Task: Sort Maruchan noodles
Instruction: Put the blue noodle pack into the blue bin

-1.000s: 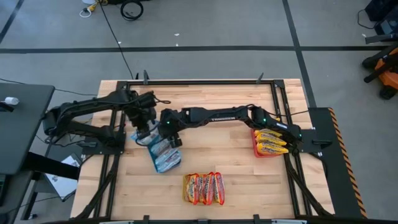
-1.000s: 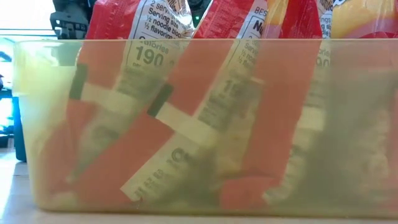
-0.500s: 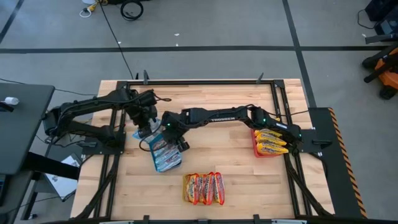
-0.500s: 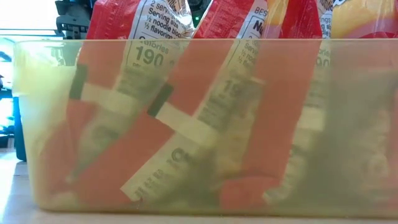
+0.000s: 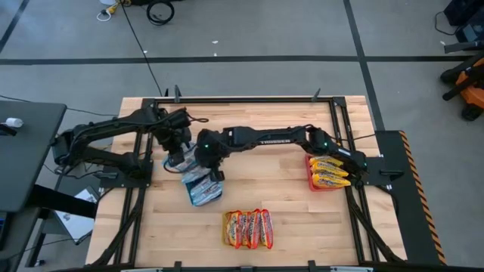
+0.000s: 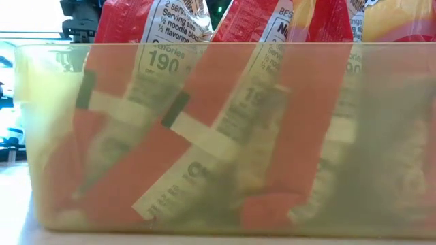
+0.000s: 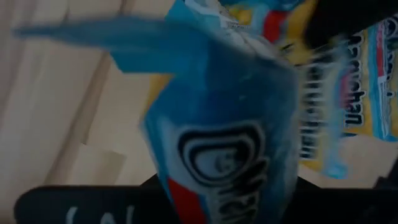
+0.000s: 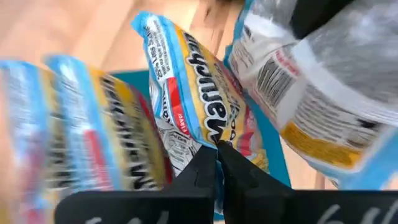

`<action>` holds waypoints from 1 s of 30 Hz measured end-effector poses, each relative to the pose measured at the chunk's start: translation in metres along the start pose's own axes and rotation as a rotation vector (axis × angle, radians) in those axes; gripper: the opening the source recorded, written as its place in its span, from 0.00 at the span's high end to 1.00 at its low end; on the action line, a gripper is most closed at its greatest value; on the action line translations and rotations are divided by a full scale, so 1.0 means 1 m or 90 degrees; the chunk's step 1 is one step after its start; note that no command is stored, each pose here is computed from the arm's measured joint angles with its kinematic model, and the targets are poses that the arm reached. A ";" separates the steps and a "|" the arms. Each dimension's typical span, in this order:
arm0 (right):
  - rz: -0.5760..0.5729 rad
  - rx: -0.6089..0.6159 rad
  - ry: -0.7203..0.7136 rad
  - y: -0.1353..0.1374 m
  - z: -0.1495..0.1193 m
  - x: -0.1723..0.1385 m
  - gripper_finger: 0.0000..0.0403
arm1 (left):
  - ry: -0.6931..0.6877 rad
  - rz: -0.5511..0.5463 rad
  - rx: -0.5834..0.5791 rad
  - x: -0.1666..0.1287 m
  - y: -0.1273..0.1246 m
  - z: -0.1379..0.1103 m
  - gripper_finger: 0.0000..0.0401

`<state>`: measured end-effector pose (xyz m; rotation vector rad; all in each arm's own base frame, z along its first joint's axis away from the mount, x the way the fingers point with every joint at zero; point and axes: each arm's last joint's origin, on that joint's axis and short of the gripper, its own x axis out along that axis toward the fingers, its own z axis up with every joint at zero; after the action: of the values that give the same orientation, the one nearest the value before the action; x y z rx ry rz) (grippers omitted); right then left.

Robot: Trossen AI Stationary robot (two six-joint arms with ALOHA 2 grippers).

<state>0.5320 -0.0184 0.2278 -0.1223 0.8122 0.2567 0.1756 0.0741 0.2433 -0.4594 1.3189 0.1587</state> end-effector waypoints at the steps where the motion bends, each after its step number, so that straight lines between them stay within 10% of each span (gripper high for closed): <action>1: 0.004 0.017 -0.001 0.000 0.002 -0.006 0.98 | -0.003 0.002 0.013 -0.001 0.000 0.001 0.81; 11: 0.043 0.105 0.020 -0.002 0.000 -0.025 0.98 | -0.062 0.053 0.086 -0.051 -0.011 0.019 0.81; 30: -0.005 0.093 0.094 0.003 -0.021 -0.009 0.98 | 0.131 -0.035 0.222 0.030 -0.021 0.060 0.81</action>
<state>0.5104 -0.0214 0.2195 -0.0070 0.9734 0.1814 0.2447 0.0761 0.2301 -0.2184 1.4982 -0.1677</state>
